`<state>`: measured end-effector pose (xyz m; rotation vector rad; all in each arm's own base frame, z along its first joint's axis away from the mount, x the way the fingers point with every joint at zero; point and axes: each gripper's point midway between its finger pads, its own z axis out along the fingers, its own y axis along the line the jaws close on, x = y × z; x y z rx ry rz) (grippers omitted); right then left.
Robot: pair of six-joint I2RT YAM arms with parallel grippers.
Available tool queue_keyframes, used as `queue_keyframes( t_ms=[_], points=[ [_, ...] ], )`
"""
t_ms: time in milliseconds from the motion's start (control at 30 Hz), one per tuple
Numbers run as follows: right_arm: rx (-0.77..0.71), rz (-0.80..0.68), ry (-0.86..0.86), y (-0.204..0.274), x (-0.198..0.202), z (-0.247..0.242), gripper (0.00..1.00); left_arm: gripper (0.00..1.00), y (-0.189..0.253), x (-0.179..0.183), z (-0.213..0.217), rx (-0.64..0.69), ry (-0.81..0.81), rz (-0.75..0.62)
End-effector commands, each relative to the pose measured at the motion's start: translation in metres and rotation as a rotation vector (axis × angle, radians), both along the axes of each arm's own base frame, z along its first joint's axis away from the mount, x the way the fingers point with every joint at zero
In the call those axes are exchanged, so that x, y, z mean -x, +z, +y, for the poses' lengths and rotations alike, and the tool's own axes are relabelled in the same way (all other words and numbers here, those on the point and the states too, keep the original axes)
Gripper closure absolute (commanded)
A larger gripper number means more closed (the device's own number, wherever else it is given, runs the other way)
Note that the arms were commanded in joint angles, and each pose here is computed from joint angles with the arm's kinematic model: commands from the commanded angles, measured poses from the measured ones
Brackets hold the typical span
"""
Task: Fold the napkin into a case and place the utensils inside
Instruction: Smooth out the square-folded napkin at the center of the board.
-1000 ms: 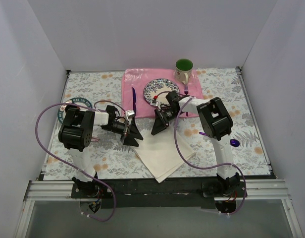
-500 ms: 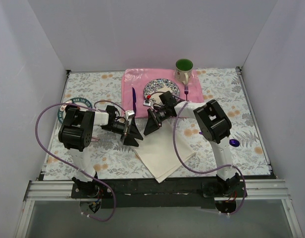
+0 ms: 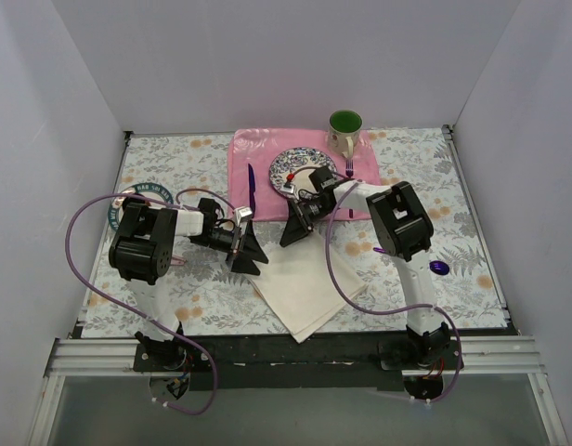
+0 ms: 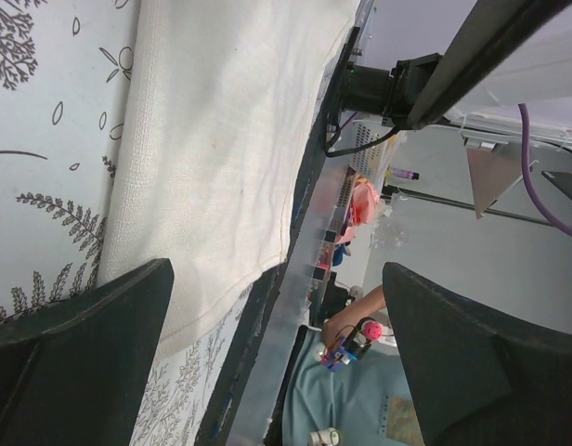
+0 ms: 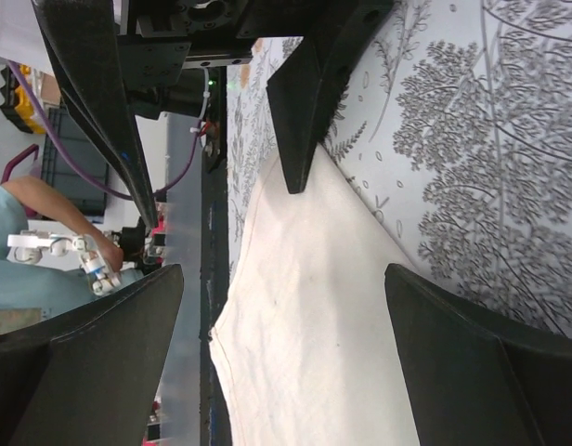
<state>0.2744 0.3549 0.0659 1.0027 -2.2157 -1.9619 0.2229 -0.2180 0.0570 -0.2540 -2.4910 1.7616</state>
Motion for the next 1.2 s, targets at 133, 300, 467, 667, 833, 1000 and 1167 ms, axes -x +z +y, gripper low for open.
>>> queue_keyframes(
  t_ms=[133, 300, 467, 667, 833, 1000, 1167],
  points=[
    [0.093, -0.084, -0.052, -0.028, -0.029, -0.025, 0.01, 0.02, -0.013, 0.005, 0.008, -0.084, 0.0, -0.03],
    [0.113, -0.087, -0.062, -0.029, -0.036, -0.035, 0.01, 0.02, -0.012, 0.005, 0.007, -0.083, 0.0, -0.028],
    [0.048, -0.1, -0.04, 0.004, -0.036, -0.031, 0.01, 0.02, 0.001, 0.002, 0.004, -0.048, -0.001, -0.045],
    [-0.078, -0.081, -0.005, 0.088, -0.016, -0.024, 0.01, 0.02, 0.057, -0.022, -0.02, -0.004, -0.046, -0.238],
    [-0.056, -0.05, -0.002, 0.096, 0.015, -0.047, 0.01, 0.02, 0.092, -0.041, -0.042, 0.025, -0.059, -0.284],
    [-0.034, 0.046, -0.017, 0.09, 0.028, -0.07, 0.01, 0.08, 0.091, -0.042, -0.068, 0.048, -0.102, -0.252],
    [0.016, 0.041, -0.072, 0.079, 0.014, -0.085, 0.01, 0.62, 0.082, -0.033, -0.091, 0.062, -0.141, -0.215]
  ],
)
